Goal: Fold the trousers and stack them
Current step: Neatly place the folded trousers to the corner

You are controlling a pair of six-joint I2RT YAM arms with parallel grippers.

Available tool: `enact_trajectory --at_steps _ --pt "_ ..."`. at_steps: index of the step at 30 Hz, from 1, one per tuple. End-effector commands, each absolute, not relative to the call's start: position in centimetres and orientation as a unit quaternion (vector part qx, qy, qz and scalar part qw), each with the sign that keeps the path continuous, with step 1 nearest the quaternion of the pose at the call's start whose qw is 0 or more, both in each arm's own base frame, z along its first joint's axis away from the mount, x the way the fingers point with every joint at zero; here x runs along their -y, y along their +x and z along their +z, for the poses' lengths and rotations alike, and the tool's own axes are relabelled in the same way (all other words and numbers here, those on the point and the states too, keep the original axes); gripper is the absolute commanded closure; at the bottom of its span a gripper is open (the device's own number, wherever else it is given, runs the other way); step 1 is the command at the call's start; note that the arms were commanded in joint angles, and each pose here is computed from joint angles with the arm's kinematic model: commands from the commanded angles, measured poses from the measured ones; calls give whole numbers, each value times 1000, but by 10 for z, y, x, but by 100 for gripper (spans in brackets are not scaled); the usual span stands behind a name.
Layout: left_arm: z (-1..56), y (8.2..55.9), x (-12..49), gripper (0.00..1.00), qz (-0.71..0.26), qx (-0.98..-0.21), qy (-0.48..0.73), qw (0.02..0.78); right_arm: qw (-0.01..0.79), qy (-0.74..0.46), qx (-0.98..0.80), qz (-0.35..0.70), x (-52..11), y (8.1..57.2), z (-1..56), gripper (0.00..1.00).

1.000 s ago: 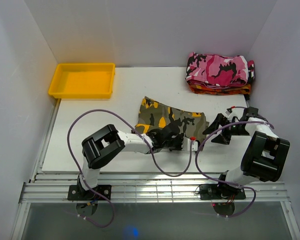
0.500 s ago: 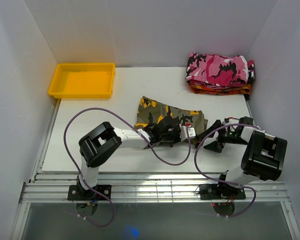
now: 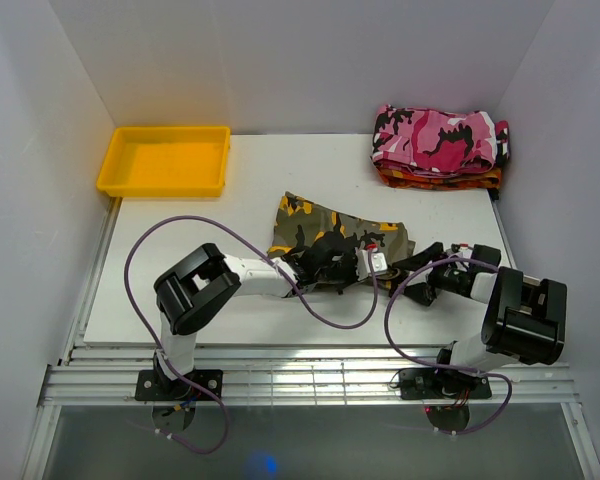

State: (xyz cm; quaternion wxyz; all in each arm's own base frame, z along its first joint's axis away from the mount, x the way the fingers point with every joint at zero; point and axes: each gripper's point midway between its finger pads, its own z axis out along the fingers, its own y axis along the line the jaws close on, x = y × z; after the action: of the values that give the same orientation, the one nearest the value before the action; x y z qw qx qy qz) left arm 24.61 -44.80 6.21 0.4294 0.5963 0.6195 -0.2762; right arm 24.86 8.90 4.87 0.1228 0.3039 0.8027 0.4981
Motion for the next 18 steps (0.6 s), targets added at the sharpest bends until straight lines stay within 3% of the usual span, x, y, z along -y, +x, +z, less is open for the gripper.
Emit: enact_trajectory --at_steps 1,12,18 --pt "109 242 453 100 -308 -590 584 465 199 303 -779 512 -84 277 67 10" --pt "113 235 456 100 -330 -586 582 456 237 303 -774 504 -85 292 53 10" --pt "115 241 458 100 -319 -585 581 466 199 280 -782 519 -111 280 51 10"
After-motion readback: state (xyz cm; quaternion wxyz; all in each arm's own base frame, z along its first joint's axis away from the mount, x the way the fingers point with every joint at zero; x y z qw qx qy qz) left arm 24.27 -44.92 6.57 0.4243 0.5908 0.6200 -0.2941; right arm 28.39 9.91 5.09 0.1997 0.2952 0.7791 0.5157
